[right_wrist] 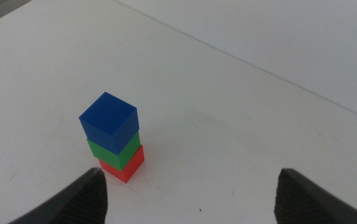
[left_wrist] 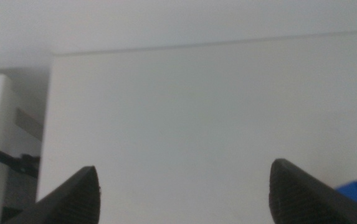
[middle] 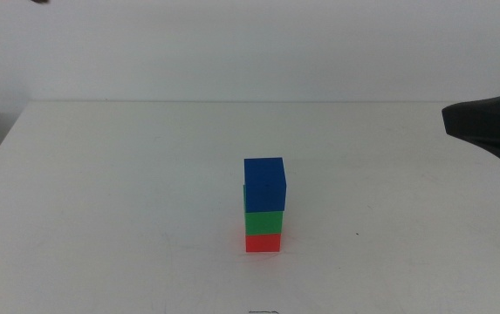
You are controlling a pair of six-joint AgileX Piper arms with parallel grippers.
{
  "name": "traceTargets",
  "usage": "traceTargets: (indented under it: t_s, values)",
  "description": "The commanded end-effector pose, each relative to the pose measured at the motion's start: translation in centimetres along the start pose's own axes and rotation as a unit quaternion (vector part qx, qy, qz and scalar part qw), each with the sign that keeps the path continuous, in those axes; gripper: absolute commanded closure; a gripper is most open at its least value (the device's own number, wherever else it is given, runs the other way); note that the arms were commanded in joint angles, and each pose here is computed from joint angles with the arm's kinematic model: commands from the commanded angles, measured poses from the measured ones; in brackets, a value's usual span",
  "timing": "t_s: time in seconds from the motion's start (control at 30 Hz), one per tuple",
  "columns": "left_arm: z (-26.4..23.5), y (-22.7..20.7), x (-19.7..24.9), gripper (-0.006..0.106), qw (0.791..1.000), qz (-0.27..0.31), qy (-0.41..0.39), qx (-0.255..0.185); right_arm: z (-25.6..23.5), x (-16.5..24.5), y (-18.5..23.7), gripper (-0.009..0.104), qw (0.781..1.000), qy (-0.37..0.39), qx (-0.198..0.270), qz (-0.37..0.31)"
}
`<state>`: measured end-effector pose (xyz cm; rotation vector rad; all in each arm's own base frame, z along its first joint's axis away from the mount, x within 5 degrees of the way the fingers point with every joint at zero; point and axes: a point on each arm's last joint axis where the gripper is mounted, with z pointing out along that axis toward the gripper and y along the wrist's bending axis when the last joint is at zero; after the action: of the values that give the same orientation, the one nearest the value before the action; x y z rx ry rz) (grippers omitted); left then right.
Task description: Stack red cubes first, then green, then blue cubes in a specific spot.
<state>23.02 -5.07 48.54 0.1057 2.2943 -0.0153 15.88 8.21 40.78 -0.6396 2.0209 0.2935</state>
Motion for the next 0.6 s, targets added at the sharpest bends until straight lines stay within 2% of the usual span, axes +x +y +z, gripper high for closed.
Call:
traceTargets:
  t_s: [0.0, 0.27, 0.43, 0.57]
  values:
    - [-2.4, 0.7, -1.0, 0.008, 0.997, 0.0, -0.079, -0.014, -0.8, -1.2, -0.1, 0.01, 0.999, -0.05, 0.009, -0.005]
    - [-2.5, 0.9, -1.2, 0.008, 0.995, 0.004, -0.091, -0.025, -0.8, -1.2, -0.1, 0.01, 0.999, -0.05, 0.009, -0.005]
    - [-3.5, 1.9, -1.1, 0.008, 0.991, 0.018, -0.108, -0.07, -0.8, -1.2, -0.3, 0.01, 0.999, -0.05, 0.015, -0.008]
    - [-5.9, 2.5, -0.5, 0.008, 0.988, 0.014, -0.136, -0.076, -0.9, -1.3, -0.2, 0.01, 0.999, -0.052, 0.014, -0.007]
